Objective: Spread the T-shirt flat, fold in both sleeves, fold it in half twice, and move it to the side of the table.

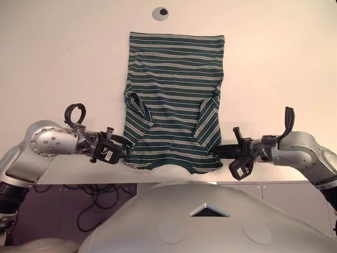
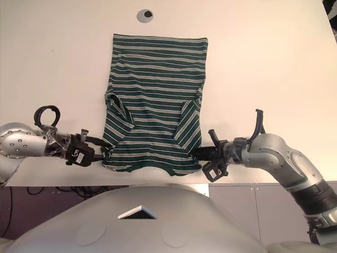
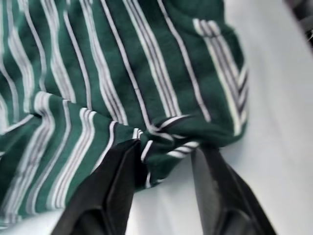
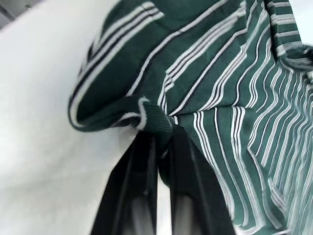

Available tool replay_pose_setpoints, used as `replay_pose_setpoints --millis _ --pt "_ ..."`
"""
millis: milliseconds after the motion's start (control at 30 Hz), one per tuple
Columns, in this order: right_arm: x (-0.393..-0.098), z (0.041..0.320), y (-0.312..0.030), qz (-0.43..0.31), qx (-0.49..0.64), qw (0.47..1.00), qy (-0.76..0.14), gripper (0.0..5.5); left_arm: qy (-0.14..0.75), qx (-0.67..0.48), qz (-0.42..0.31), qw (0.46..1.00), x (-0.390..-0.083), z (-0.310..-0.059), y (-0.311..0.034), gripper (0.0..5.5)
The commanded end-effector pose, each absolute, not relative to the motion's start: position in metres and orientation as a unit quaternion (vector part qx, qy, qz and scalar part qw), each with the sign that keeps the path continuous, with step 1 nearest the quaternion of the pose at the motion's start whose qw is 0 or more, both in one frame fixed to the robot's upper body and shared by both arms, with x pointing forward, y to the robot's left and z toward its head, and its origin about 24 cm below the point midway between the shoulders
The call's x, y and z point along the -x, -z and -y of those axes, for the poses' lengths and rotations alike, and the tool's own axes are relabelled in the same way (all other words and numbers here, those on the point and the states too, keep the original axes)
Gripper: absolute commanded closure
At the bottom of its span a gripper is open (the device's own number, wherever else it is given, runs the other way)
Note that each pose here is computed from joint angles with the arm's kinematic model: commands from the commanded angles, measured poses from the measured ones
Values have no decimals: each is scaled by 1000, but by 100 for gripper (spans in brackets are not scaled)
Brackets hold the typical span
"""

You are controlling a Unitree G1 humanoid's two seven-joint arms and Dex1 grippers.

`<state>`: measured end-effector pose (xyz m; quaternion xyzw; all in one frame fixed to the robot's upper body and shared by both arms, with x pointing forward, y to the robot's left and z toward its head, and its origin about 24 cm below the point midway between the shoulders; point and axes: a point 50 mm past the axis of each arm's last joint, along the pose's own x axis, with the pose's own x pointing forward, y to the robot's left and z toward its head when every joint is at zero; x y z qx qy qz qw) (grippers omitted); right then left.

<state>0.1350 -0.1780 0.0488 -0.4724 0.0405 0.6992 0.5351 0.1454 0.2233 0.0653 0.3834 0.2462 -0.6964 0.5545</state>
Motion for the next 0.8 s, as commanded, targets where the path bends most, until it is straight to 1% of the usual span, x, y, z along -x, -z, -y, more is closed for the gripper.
replay_pose_setpoints --millis 33,100,167,200,233,267,300,333,367,467,533,667,800 --pt "-112 200 -43 -233 336 571 -712 550 703 -269 -344 562 -130 -227 -63 442" --pt "-103 200 -56 -286 252 581 -719 550 699 -217 -359 579 -126 -225 -66 470" --pt "-111 194 -71 -293 166 641 -690 550 680 -144 -344 631 -133 -217 -75 510" --pt "-125 191 -79 -282 120 687 -659 550 662 -107 -326 667 -144 -215 -81 526" --pt "-137 189 -86 -272 83 719 -635 550 645 -77 -313 693 -153 -215 -86 540" --pt "-156 190 -94 -259 51 749 -607 550 623 -50 -298 721 -165 -217 -91 547" --pt "-168 191 -99 -252 30 766 -590 550 609 -33 -290 737 -174 -218 -94 547" --pt "-183 198 -103 -250 8 781 -572 550 593 -18 -278 756 -184 -219 -99 547" --pt "-194 206 -104 -250 -12 794 -554 550 579 -5 -266 770 -195 -219 -102 547" --pt "-224 230 -92 -259 -81 835 -479 550 534 34 -229 813 -235 -211 -109 547" --pt "-237 237 -81 -265 -103 853 -437 550 494 31 -224 839 -258 -204 -103 547" --pt "-254 233 -66 -262 -107 874 -395 550 426 20 -225 876 -292 -193 -90 547" --pt "-283 221 -65 -217 -136 901 -350 550 373 21 -220 901 -316 -189 -80 547"
